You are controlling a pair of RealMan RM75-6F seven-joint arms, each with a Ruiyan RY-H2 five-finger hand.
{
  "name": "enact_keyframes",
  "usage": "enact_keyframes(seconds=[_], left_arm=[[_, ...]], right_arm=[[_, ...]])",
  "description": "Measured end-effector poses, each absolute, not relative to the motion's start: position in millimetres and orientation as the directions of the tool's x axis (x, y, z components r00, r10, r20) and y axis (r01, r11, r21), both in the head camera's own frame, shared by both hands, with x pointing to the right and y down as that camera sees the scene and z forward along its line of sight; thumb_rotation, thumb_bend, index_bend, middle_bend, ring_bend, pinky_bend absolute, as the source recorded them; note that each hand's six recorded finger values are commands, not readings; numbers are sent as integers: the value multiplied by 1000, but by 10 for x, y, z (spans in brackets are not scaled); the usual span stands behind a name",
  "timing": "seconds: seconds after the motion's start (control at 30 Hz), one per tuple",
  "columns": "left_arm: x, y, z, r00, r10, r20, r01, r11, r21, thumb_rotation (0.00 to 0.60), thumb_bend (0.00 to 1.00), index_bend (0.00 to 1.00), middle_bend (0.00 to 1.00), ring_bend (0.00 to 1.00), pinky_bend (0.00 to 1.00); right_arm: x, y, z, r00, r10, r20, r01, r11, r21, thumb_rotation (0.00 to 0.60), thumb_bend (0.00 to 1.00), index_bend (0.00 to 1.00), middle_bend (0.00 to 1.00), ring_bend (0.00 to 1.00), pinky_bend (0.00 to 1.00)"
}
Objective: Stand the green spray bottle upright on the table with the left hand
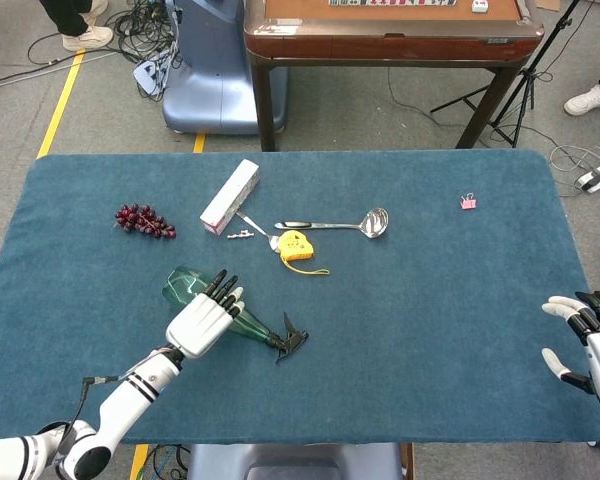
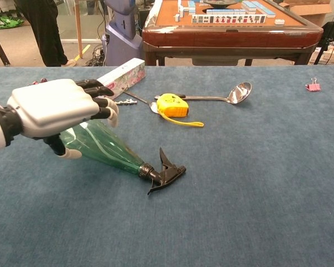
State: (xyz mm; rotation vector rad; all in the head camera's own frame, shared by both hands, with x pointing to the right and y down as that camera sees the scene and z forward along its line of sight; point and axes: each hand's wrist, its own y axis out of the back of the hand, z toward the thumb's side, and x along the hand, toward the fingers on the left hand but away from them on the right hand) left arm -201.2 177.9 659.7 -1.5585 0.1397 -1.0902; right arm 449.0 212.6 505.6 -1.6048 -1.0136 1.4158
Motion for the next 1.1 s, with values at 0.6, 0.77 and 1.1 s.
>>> enact_keyframes(seconds=[0.6,0.77,1.1], left_arm=[[-1513,1888,6748,529,-553,644,562,-341,-754,600,220,284,205,61,0],[-1430,1879,6774,514,-549,659,571,-354,-741,600,220,307,239,89,0],[-1341,1813,6848,485,-549,681,577,-384,-721,600,256,355,293,127,0]], right_arm=[[4533,2141,5044,64,916,-395,81,-400,-913,600,255,311,280,143,123],[4548,2148,5038,60,917,-395,83,-399,-913,600,255,311,280,143,123],[4571,2157,5031,57,918,-394,86,-397,-914,600,256,311,280,142,123]])
